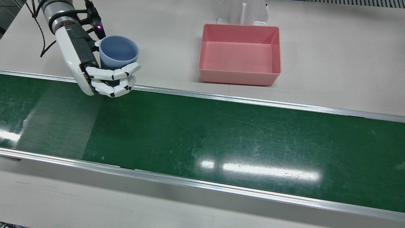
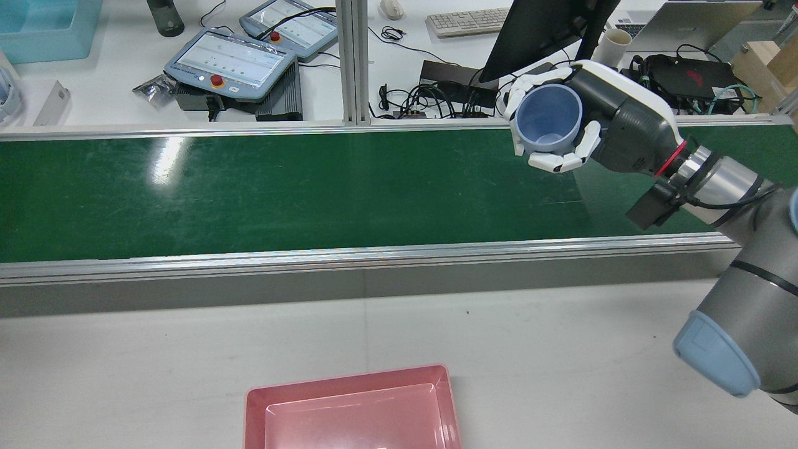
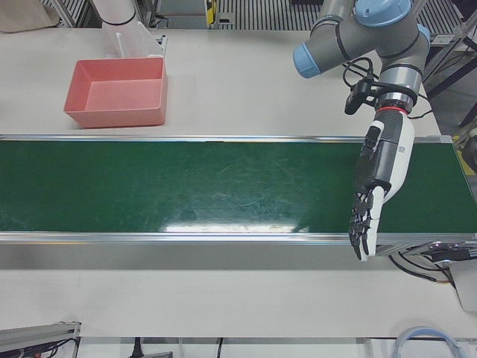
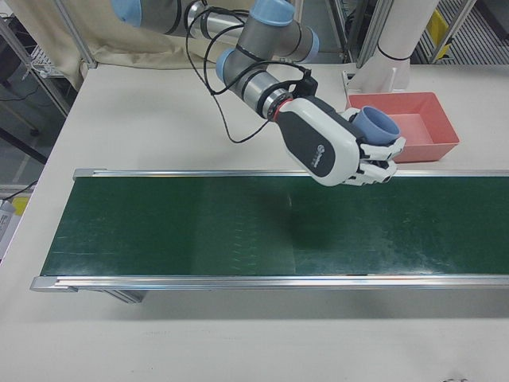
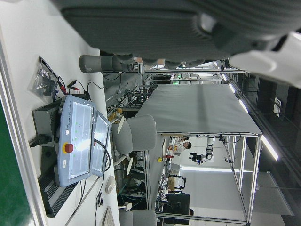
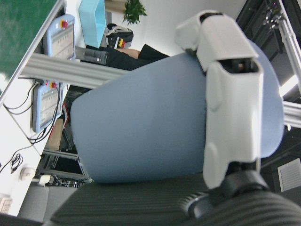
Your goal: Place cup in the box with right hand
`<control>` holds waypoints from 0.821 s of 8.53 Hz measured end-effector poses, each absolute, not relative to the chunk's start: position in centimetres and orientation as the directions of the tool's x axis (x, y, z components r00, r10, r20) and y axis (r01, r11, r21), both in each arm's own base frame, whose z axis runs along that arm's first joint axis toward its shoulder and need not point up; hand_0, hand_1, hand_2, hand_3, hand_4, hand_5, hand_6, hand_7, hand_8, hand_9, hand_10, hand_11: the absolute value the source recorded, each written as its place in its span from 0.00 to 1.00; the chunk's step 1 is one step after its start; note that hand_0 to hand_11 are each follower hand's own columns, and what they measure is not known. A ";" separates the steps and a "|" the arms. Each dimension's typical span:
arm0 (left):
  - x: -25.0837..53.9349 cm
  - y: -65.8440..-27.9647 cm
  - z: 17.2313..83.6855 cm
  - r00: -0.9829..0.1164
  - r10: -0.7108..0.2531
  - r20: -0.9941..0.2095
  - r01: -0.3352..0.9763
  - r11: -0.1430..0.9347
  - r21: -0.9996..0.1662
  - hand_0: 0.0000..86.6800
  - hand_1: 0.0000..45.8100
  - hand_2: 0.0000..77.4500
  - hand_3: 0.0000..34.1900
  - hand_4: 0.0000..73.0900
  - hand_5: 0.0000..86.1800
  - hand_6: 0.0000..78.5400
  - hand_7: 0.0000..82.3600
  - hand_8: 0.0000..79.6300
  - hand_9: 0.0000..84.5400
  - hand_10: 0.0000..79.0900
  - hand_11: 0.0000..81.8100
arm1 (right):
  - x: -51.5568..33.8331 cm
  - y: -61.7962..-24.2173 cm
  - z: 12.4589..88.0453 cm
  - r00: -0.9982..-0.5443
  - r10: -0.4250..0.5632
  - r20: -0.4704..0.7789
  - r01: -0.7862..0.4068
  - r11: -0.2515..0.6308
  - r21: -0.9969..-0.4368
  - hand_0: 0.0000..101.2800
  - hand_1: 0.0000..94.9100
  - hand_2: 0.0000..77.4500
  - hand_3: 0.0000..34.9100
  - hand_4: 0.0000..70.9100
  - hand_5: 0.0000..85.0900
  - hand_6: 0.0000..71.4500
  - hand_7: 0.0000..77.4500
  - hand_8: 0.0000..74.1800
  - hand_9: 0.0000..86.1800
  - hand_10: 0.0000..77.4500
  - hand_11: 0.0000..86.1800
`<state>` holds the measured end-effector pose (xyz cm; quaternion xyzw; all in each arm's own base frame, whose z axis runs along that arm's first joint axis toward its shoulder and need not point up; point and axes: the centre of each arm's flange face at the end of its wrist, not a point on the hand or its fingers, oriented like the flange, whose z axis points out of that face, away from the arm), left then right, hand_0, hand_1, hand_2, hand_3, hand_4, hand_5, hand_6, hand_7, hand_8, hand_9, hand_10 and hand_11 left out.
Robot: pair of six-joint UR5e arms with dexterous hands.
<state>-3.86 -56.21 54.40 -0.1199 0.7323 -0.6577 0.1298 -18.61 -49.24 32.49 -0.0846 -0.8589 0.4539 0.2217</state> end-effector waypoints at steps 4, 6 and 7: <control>-3.9 -56.2 54.4 -0.938 -0.346 -0.032 -0.005 0.105 -0.994 0.00 0.01 0.02 0.00 0.01 0.00 0.00 0.00 0.00 0.00 0.00 0.00 | -35.3 -37.9 28.9 -0.740 0.583 0.336 0.141 0.622 -0.770 0.79 0.03 0.61 0.00 0.45 0.34 0.51 0.89 0.70 0.60 0.67 0.54; -3.9 -56.2 54.4 -0.938 -0.346 -0.032 -0.005 0.105 -0.994 0.00 0.01 0.02 0.00 0.01 0.00 0.00 0.00 0.00 0.00 0.00 0.00 | -40.8 -32.3 28.8 -0.701 0.646 0.302 0.198 0.583 -0.788 0.79 0.03 0.61 0.00 0.45 0.34 0.51 0.89 0.70 0.60 0.67 0.54; -3.9 -56.2 54.4 -0.938 -0.346 -0.032 -0.005 0.105 -0.994 0.00 0.01 0.02 0.00 0.01 0.00 0.00 0.00 0.00 0.00 0.00 0.00 | -42.2 -30.4 29.6 -0.689 0.660 0.299 0.196 0.568 -0.799 0.79 0.03 0.61 0.00 0.45 0.34 0.51 0.89 0.70 0.60 0.67 0.54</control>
